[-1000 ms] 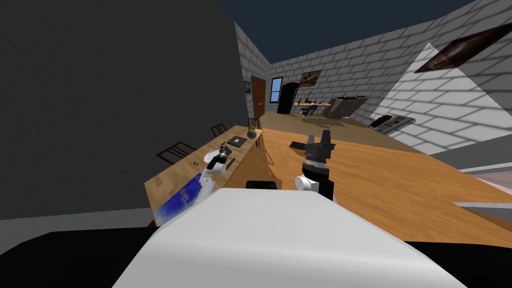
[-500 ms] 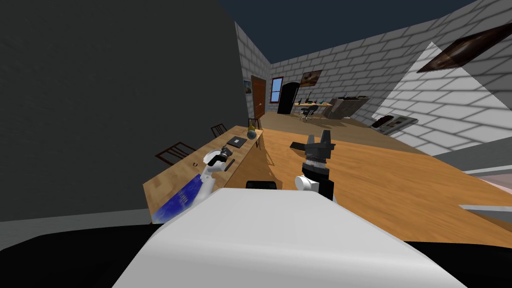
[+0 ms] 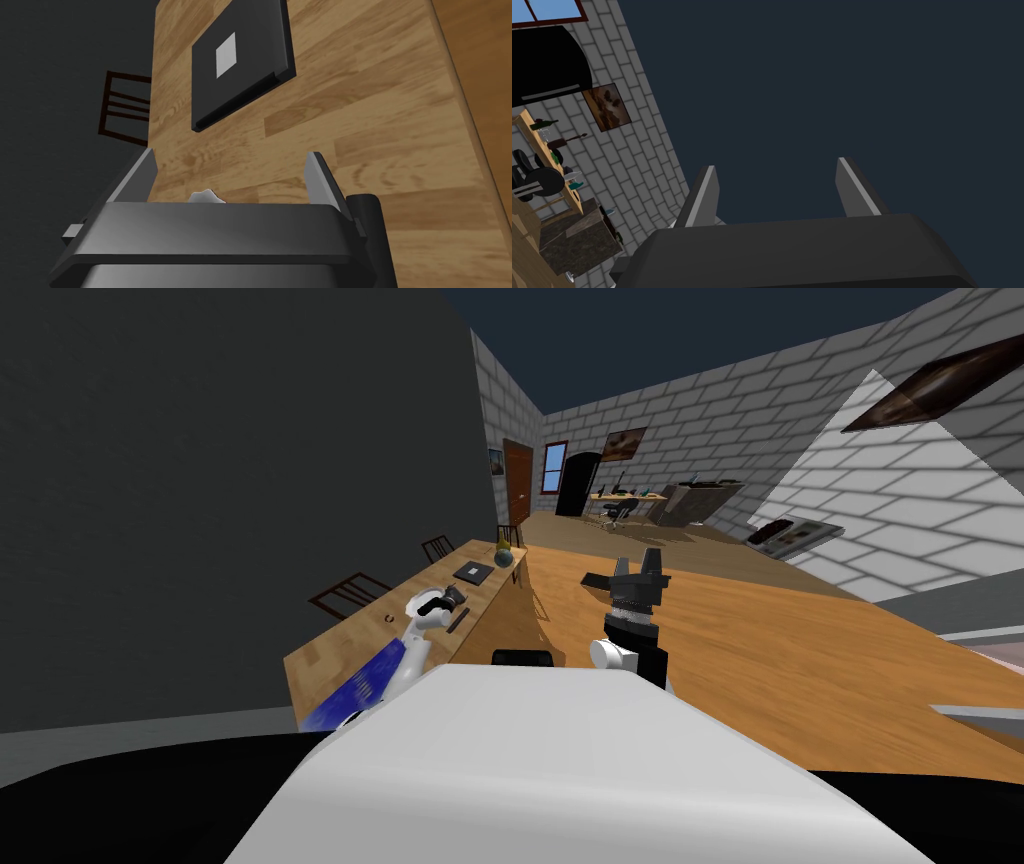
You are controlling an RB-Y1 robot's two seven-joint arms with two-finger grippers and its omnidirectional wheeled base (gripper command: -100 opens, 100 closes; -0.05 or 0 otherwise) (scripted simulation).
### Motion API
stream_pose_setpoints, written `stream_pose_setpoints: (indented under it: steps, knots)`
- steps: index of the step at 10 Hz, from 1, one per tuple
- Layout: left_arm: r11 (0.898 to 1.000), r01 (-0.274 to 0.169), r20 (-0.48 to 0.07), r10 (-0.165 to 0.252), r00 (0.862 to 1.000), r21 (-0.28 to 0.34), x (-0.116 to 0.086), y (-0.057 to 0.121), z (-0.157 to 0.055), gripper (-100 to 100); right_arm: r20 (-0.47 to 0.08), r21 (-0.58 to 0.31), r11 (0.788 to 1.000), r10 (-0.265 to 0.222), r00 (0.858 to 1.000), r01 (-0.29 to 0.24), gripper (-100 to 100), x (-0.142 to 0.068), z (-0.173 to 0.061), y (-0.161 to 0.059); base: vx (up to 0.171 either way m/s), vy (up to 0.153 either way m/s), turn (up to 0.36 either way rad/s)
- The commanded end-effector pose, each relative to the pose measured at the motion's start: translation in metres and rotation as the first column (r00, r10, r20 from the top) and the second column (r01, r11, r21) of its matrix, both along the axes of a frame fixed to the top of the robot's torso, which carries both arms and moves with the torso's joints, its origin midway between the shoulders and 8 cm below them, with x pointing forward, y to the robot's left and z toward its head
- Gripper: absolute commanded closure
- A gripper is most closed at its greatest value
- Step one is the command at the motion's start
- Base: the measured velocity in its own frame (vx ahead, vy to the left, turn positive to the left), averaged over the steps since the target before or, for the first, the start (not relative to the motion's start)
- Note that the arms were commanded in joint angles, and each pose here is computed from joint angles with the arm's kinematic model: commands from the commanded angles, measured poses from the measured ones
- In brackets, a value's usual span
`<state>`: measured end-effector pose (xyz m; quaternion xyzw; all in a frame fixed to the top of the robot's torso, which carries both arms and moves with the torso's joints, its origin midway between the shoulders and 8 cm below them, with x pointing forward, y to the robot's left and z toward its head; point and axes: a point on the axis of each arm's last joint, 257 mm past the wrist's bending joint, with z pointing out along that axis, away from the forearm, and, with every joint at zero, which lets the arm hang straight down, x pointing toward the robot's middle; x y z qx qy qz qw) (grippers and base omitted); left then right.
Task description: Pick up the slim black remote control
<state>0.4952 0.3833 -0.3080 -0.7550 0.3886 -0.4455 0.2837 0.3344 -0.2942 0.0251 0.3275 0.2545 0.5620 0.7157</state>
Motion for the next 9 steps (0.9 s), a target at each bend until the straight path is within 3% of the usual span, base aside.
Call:
stream_pose_setpoints:
  steps: [1,4,6,8,9]
  knots:
    - [0.999,-0.021,-0.072,0.018,0.997,-0.041,-0.005,0.007,-0.021,-100,0.0,0.0,1.0,0.0,1.0,0.0,0,0.0,0.0,0.0,0.038,-0.005,0.016]
    - [0.996,-0.042,-0.165,0.028,0.986,-0.078,-0.015,0.011,-0.047,-100,0.0,0.0,1.0,0.0,1.0,0.0,0,0.0,0.0,0.0,0.037,-0.002,0.017]
    - [0.992,-0.067,-0.235,0.039,0.971,-0.11,-0.023,0.016,-0.066,-100,0.0,0.0,1.0,0.0,1.0,0.0,0,0.0,0.0,0.0,0.04,0.001,0.019]
    - [0.985,-0.095,-0.305,0.048,0.951,-0.141,-0.032,0.02,-0.085,-100,0.0,0.0,1.0,0.0,1.0,0.0,0,0.0,0.0,0.0,0.035,0.001,0.019]
    - [0.979,-0.119,-0.351,0.054,0.935,-0.167,-0.038,0.022,-0.096,-100,0.0,0.0,1.0,0.0,1.0,0.0,0,0.0,0.0,0.0,0.033,-0.007,0.031]
